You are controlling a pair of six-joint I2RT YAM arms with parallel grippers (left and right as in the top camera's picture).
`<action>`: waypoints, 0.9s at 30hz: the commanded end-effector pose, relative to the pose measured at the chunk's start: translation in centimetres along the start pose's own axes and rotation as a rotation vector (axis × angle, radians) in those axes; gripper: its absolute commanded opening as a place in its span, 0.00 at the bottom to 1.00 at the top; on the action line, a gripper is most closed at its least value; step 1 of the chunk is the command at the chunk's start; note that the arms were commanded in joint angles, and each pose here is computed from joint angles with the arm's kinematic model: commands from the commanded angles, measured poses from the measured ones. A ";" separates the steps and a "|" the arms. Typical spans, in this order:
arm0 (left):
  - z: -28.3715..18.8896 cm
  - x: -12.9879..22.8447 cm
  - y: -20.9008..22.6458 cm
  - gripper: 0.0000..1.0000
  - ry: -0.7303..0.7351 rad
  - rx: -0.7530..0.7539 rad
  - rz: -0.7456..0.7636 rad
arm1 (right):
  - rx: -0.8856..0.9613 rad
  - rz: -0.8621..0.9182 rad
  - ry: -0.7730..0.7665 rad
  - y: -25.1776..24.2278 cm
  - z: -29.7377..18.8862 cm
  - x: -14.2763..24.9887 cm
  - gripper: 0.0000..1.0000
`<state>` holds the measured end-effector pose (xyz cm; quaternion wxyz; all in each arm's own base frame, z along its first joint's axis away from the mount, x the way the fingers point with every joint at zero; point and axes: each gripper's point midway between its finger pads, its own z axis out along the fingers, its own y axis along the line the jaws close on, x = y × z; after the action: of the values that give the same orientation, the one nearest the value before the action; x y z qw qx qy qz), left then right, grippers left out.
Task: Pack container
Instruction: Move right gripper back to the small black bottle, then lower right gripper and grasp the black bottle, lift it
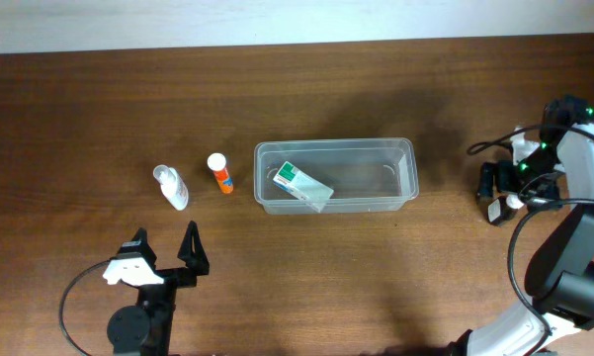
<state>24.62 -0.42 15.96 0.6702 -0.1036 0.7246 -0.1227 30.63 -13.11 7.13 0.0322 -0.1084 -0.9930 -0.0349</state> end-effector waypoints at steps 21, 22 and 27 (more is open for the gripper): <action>0.0 0.1 0.0 1.00 0.000 0.006 -0.010 | 0.016 -0.004 -0.017 -0.8 3.0 -0.1 0.91; 0.0 0.1 0.0 0.99 0.000 0.006 -0.010 | 0.016 -0.004 -0.018 -0.8 3.0 -0.1 0.90; 0.0 0.1 0.0 0.99 -0.001 0.006 -0.010 | 0.018 -0.004 -0.023 -0.8 3.0 -0.2 0.75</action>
<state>24.62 -0.42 15.96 0.6702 -0.1036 0.7246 -0.1227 30.78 -13.40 4.51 0.0159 -0.1050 -0.9940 -0.0278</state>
